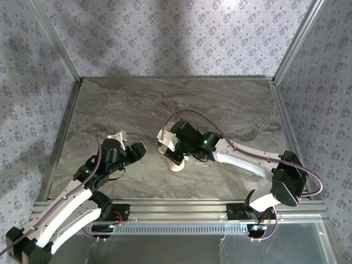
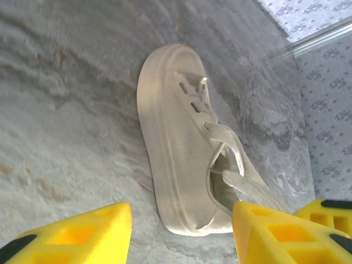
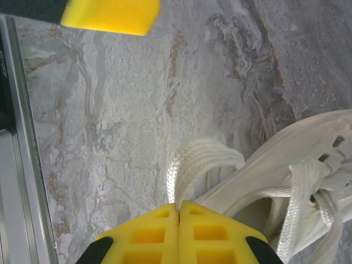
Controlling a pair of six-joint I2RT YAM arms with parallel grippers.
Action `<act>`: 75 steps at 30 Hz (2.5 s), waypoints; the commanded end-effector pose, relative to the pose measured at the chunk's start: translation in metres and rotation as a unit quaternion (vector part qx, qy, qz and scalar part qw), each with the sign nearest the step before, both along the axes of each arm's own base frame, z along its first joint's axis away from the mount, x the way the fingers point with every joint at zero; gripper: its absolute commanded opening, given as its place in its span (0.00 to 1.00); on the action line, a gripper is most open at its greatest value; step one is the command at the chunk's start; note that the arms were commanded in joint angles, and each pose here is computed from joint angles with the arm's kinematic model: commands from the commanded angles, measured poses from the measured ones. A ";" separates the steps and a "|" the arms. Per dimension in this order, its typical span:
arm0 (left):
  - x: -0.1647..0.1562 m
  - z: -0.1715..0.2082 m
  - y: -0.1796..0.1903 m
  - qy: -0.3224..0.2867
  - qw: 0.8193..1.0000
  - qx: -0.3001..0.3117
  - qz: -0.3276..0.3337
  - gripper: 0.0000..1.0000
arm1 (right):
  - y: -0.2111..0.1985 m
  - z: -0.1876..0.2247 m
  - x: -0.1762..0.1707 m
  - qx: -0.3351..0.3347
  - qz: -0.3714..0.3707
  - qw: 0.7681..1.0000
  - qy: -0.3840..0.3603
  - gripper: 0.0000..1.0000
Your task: Tie the shoes
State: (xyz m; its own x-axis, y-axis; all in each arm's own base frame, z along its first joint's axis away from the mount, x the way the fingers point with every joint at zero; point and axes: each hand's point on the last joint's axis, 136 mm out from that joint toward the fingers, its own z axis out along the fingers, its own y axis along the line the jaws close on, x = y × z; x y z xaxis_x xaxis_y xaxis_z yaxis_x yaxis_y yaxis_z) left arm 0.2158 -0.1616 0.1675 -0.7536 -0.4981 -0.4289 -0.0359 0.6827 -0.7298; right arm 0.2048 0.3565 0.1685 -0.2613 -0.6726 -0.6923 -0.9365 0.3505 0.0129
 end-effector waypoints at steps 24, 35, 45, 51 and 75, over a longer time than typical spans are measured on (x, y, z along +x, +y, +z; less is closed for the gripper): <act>0.004 0.008 -0.059 0.175 0.968 -0.177 0.023 0.63 | 0.039 -0.004 -0.017 0.059 0.016 0.998 -0.030 0.00; 0.009 0.011 -0.057 0.138 0.980 -0.144 -0.012 0.06 | 0.035 -0.003 -0.033 0.059 0.047 0.997 -0.008 0.00; 0.000 -0.002 -0.051 -0.015 0.993 -0.025 -0.116 0.00 | -0.008 0.020 -0.029 0.104 0.000 0.991 0.080 0.33; -0.013 -0.008 -0.051 -0.143 0.973 0.065 -0.170 0.00 | -0.050 0.016 0.014 0.084 -0.129 0.981 0.120 0.31; -0.035 -0.022 -0.086 -0.294 0.876 0.190 -0.331 0.00 | -0.003 -0.025 0.056 -0.016 -0.099 0.985 0.137 0.29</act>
